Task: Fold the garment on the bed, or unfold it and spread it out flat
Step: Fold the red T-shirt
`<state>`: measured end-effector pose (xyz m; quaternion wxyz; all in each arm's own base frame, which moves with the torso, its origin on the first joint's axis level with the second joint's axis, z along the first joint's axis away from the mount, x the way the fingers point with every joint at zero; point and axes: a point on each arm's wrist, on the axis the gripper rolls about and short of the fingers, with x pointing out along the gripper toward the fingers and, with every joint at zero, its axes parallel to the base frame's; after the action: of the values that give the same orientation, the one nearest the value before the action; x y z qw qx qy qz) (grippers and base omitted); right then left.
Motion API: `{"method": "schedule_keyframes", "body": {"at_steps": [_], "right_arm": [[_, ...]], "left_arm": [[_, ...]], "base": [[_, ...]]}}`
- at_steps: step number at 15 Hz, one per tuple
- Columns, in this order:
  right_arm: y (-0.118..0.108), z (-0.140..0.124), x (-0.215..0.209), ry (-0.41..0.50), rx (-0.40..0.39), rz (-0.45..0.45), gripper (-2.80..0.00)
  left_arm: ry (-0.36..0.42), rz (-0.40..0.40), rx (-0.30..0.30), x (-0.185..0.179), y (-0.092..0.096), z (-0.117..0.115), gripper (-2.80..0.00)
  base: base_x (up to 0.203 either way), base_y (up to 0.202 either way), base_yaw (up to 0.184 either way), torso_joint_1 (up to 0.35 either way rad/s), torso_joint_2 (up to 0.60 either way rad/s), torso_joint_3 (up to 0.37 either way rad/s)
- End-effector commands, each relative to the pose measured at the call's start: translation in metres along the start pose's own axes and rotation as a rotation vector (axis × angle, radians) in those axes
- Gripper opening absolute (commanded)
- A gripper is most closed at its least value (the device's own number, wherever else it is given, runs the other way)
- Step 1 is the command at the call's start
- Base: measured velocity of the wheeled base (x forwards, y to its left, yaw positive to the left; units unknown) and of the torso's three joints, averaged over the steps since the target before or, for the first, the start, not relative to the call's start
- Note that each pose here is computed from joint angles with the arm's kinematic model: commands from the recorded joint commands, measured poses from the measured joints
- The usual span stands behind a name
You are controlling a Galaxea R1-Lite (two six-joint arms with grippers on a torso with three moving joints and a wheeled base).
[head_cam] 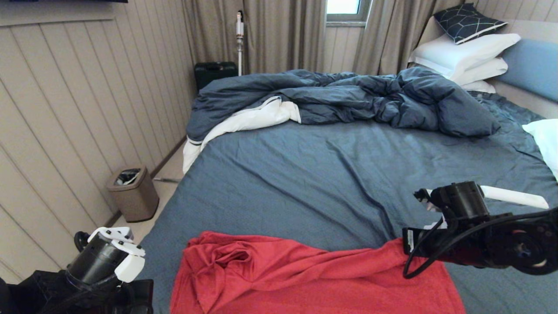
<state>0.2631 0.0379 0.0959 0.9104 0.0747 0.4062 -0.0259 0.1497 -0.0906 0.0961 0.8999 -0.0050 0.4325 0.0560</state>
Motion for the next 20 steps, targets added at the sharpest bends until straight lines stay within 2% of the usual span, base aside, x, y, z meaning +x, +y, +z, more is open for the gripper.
{"method": "schedule_keyframes", "body": {"at_steps": [1, 2, 4, 6, 9, 20], "right_arm": [[-0.001, 0.0, -0.013, -0.034, 0.004, 0.008, -2.8], [-0.004, -0.005, -0.03, -0.065, 0.006, 0.019, -2.8], [-0.013, -0.031, -0.051, -0.054, -0.003, 0.019, -2.8], [-0.02, -0.053, -0.062, -0.041, -0.012, 0.019, -2.8], [-0.025, -0.071, -0.074, -0.07, -0.024, 0.028, -2.8], [-0.035, -0.083, -0.085, -0.093, -0.053, 0.0, -2.8]], "left_arm": [[0.001, 0.004, -0.002, 0.001, 0.0, -0.002, -2.8], [0.001, 0.003, -0.002, 0.001, 0.001, -0.002, -2.8], [0.0, 0.003, -0.003, 0.001, 0.001, -0.002, -2.8], [-0.002, 0.002, -0.003, 0.0, 0.001, -0.002, -2.8], [0.0, 0.003, -0.003, 0.001, 0.0, -0.002, -2.8], [0.003, 0.002, 0.001, 0.001, 0.0, -0.003, -2.8]], "base": [[0.0, 0.0, 0.0, 0.0, 0.0, 0.0], [0.0, 0.0, 0.0, 0.0, 0.0, 0.0], [0.0, 0.0, 0.0, 0.0, 0.0, 0.0], [0.0, 0.0, 0.0, 0.0, 0.0, 0.0], [0.0, 0.0, 0.0, 0.0, 0.0, 0.0], [0.0, 0.0, 0.0, 0.0, 0.0, 0.0]]}}
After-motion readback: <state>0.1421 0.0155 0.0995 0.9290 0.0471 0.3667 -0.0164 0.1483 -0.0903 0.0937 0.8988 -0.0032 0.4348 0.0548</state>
